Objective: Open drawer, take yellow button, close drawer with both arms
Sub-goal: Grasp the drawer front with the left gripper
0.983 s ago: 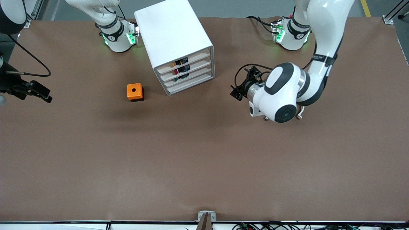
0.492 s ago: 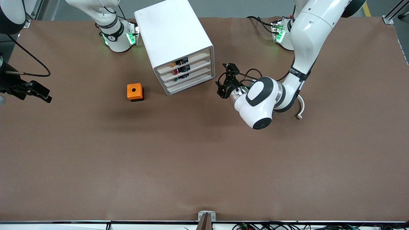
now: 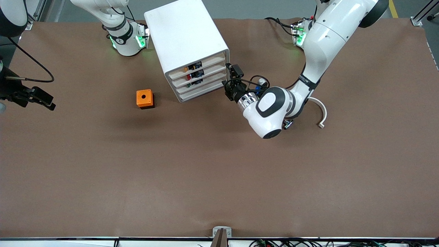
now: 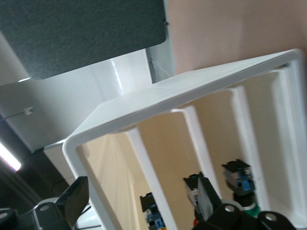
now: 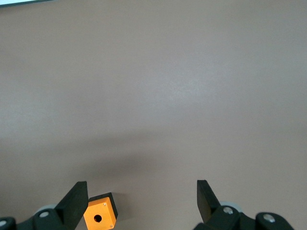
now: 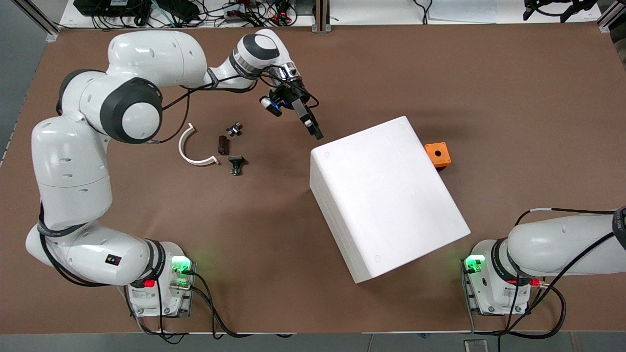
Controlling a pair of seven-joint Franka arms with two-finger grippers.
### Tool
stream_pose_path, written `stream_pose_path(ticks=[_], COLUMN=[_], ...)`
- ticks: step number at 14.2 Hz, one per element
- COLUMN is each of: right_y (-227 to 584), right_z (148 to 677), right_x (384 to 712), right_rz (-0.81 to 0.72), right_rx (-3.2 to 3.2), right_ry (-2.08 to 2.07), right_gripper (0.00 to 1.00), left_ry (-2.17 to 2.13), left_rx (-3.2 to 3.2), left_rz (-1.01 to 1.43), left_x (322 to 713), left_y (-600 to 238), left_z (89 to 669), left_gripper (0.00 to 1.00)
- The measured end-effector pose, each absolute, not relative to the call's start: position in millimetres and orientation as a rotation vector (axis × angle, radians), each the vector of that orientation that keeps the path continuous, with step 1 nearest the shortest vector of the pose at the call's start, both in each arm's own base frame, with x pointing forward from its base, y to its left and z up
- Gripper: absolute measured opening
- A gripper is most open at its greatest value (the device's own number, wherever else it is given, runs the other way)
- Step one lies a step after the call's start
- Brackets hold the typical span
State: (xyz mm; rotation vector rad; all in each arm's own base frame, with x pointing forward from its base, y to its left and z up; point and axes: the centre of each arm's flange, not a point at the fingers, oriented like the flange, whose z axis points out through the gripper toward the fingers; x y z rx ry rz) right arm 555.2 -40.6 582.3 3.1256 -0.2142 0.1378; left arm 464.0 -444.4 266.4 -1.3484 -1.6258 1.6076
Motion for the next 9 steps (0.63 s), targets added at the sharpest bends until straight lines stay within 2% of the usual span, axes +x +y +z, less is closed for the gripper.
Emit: stream_pose_path(ticks=[2, 4, 5, 6, 7, 8, 9], right_y=[-41, -41, -41, -41, -41, -41, -41], right_z=[582, 582, 582, 581, 581, 581, 581], right_x=[555, 555, 555, 555, 555, 555, 555], right_rz=[0.138, 0.137, 0.136, 0.135, 0.135, 0.135, 0.135], right_rx=[3.126, 3.126, 3.126, 3.126, 3.126, 3.126, 3.126], right_ry=[-0.214, -0.214, -0.214, -0.214, -0.214, -0.214, -0.214], right_gripper=[1.00, 1.00, 1.00, 1.00, 1.00, 1.00, 1.00], left_ry=[-1.614, -1.596, -1.585, -1.575, -1.566, -1.558, -1.548], left_rx=[-1.311, -1.301, -1.298, -1.294, -1.288, -1.286, -1.287], left_rz=[1.608, 1.598, 1.594, 1.591, 1.589, 1.585, 1.580], left_x=[456, 447, 442, 437, 433, 429, 424], left_y=[-455, -463, -467, -471, -475, -478, -482], left_z=[269, 265, 261, 257, 253, 250, 248], left_gripper=[0.96, 0.79, 0.78, 0.72, 0.72, 0.66, 0.66])
